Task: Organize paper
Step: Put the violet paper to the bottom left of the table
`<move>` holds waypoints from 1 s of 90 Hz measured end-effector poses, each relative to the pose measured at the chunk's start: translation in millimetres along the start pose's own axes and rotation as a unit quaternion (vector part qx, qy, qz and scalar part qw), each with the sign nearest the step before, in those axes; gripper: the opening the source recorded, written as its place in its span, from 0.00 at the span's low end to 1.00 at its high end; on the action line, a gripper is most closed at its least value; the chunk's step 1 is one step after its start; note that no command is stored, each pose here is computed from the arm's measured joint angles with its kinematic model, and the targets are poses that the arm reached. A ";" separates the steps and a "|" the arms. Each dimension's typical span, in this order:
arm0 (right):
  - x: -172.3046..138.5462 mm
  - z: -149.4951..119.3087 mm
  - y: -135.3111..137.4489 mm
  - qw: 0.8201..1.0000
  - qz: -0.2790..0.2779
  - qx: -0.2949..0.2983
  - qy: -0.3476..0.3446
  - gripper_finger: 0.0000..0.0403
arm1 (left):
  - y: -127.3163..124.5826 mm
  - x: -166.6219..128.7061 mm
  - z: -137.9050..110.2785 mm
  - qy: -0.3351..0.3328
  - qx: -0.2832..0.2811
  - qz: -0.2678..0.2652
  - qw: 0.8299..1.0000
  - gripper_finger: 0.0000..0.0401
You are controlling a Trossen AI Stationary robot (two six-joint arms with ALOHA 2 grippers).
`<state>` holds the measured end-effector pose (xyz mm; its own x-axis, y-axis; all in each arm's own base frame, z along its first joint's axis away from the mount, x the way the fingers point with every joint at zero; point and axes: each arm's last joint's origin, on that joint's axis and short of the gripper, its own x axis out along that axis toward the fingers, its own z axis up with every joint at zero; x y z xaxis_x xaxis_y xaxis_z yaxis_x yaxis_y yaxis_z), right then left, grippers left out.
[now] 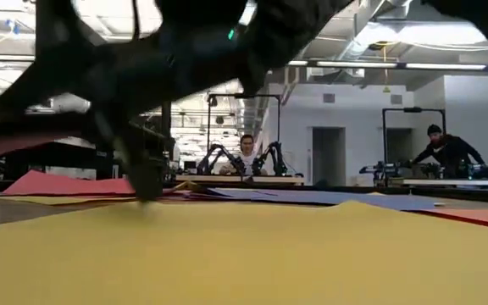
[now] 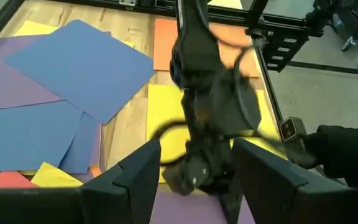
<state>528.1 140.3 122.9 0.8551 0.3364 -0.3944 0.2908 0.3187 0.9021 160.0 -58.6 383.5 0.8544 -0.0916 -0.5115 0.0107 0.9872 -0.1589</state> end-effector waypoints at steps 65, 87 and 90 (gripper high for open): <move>-13.5 22.3 -5.5 0.990 -0.092 -0.103 -0.002 0.43 | 2.1 -0.3 -6.5 0.033 0.009 0.010 0.999 0.45; -57.1 34.4 31.7 0.971 -0.175 -0.164 -0.019 0.40 | 2.3 2.4 -8.6 0.044 0.008 0.018 0.999 0.45; -64.7 34.2 36.5 0.966 -0.189 -0.173 -0.011 0.40 | 2.3 3.3 -9.2 0.043 0.006 0.018 0.999 0.45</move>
<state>498.0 99.8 187.4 0.7256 0.1203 -0.6776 0.4262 0.6945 0.5797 158.1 -57.8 373.7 0.8060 -0.0662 -0.5882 -0.0127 0.9916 -0.1289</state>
